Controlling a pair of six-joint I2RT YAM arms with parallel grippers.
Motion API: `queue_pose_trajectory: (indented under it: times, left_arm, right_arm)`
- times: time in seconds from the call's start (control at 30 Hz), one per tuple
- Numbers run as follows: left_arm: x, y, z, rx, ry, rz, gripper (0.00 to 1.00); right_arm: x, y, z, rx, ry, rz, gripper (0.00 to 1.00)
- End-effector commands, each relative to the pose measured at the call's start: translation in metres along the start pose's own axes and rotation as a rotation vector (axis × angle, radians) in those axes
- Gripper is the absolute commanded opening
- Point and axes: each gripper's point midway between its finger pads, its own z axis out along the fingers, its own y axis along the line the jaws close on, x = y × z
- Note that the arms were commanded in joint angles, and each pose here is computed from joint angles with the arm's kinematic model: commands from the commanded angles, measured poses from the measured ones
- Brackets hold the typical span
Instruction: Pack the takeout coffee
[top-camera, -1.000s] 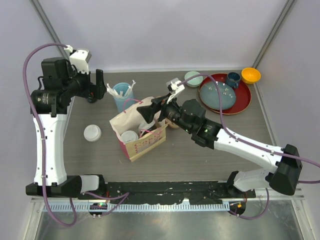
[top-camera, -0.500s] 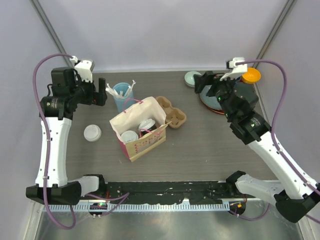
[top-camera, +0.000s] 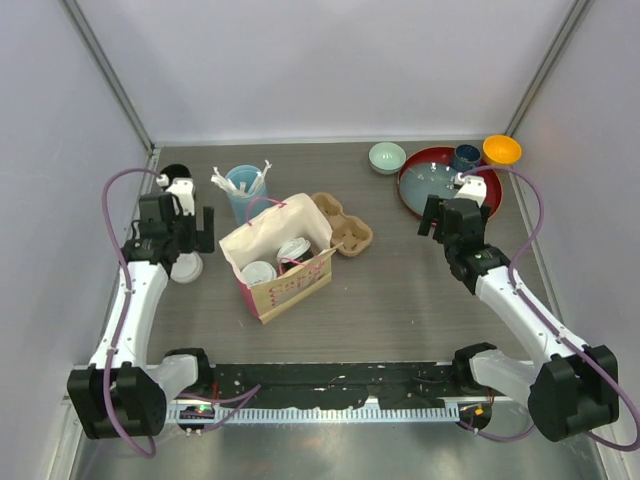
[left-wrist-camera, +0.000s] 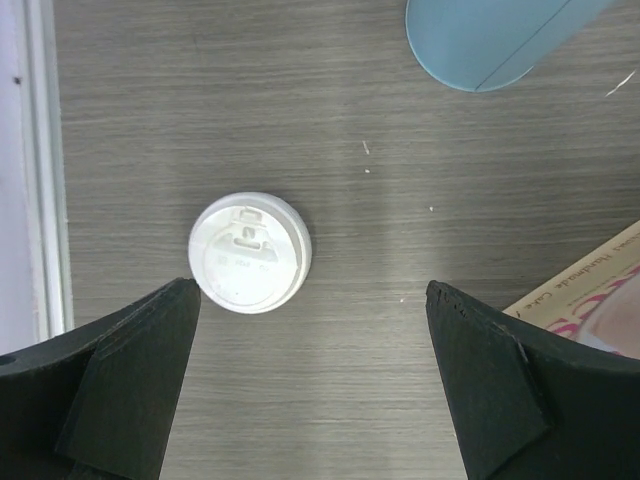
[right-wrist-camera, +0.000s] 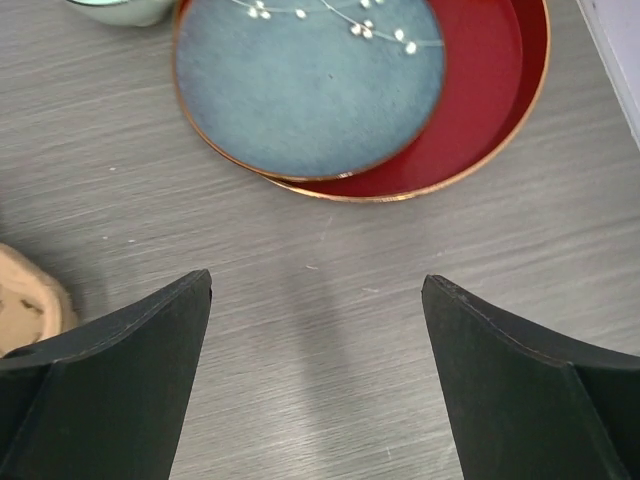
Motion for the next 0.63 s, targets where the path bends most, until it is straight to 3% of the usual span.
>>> queue_pose_trajectory:
  times: [0.0, 0.23, 0.37, 0.6]
  left_arm:
    - [-0.022, -0.001, 0.010, 0.002, -0.191, -0.006, 1.00]
    - [0.023, -0.007, 0.048, 0.006, -0.244, -0.004, 1.00]
    - [0.023, -0.012, 0.057, 0.021, -0.356, -0.042, 1.00]
    - [0.030, -0.008, 0.068, -0.012, -0.407, -0.044, 1.00]
  right_arm:
    - [-0.009, -0.017, 0.012, 0.122, -0.131, 0.169, 0.92]
    - [0.022, -0.026, 0.023, 0.191, -0.076, 0.180, 0.92]
    - [0.032, -0.022, 0.026, 0.155, -0.081, 0.170, 0.92]
    - [0.044, -0.020, 0.025, 0.116, -0.098, 0.152, 0.91]
